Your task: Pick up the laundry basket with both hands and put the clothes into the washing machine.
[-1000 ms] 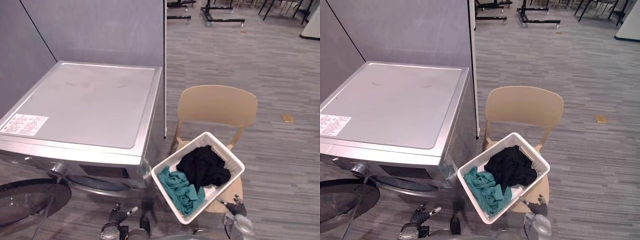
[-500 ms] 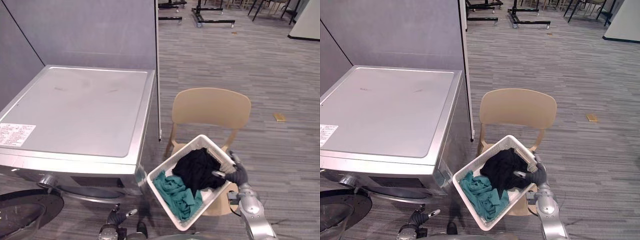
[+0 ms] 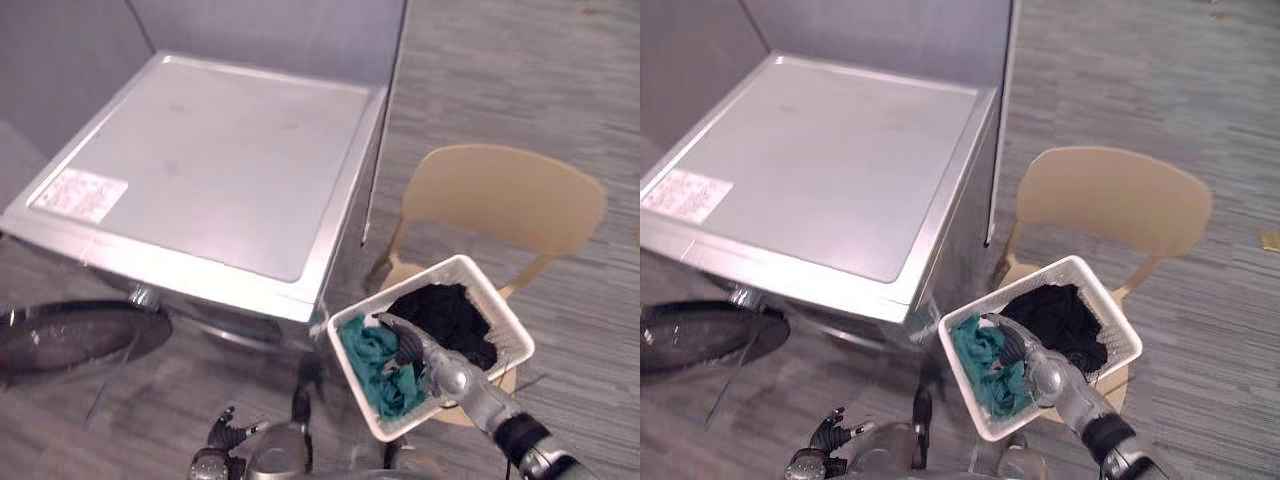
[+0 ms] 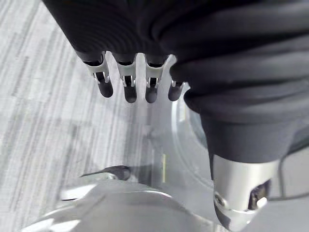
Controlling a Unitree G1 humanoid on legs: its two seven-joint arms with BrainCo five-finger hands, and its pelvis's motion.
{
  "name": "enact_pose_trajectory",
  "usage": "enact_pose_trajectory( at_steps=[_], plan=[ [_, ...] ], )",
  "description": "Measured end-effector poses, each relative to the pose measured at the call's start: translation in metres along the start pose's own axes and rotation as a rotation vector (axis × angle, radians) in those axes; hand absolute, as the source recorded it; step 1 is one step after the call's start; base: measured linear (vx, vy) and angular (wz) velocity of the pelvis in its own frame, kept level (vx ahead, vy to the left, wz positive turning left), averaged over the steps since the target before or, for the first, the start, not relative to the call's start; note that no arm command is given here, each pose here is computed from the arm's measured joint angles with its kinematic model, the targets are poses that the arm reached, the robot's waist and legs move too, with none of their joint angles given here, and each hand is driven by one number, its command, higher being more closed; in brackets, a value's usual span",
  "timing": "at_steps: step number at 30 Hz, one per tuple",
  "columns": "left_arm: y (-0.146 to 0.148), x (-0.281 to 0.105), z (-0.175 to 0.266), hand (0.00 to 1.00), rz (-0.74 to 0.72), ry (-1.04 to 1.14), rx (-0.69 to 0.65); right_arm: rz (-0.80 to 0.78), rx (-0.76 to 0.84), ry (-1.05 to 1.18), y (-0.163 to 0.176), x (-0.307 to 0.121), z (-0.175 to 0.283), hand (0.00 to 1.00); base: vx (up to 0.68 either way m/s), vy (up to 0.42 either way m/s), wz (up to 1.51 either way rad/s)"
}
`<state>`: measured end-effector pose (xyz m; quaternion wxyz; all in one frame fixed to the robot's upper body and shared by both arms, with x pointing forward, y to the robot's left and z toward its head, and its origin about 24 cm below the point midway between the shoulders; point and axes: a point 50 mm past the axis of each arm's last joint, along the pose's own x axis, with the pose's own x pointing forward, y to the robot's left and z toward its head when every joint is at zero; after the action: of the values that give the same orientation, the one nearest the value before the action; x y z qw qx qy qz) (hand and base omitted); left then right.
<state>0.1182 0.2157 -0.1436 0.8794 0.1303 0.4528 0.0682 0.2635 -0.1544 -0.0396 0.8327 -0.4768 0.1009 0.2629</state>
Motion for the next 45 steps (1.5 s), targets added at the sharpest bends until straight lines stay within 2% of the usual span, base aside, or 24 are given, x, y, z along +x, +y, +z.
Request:
enact_pose_trajectory(
  at_steps=[5,10,11,15,22,26,33,40,45],
  plan=[
    [0.002,0.009,0.031,0.0,0.025,-0.088,-0.016,-0.02,-0.15,0.061,-0.025,0.024,0.002,0.0,-0.18,0.054,0.22],
    [0.004,0.012,0.052,0.0,0.05,-0.157,-0.063,-0.131,-0.243,0.178,-0.055,0.036,-0.005,0.0,-0.16,0.029,0.21],
    [0.004,0.012,0.053,0.0,0.05,-0.159,-0.063,-0.144,-0.242,0.186,-0.057,0.037,-0.006,1.0,-0.05,-0.001,0.38],
    [-0.002,0.014,0.068,0.0,0.04,-0.195,-0.1,-0.265,-0.228,0.21,-0.076,0.041,0.0,1.0,-0.01,-0.011,0.27],
    [-0.012,0.012,0.084,0.0,0.018,-0.255,-0.128,-0.329,-0.133,0.222,-0.084,0.042,0.004,1.0,0.06,-0.042,0.13],
    [-0.012,0.012,0.085,0.0,0.02,-0.259,-0.128,-0.428,0.013,0.167,-0.097,0.036,0.011,1.0,0.08,-0.04,-0.19],
    [-0.011,0.012,0.083,0.0,0.02,-0.25,-0.125,-0.72,0.367,0.032,-0.117,-0.01,0.01,1.0,0.04,-0.046,-0.22],
    [-0.002,0.01,0.053,0.0,0.047,-0.147,-0.129,-0.832,0.785,-0.064,-0.079,-0.055,0.009,1.0,0.05,-0.036,-0.17],
    [0.004,0.005,0.025,0.0,0.078,-0.055,-0.166,-0.852,0.925,-0.178,-0.074,-0.07,0.022,1.0,0.04,-0.002,-0.16]
  ],
)
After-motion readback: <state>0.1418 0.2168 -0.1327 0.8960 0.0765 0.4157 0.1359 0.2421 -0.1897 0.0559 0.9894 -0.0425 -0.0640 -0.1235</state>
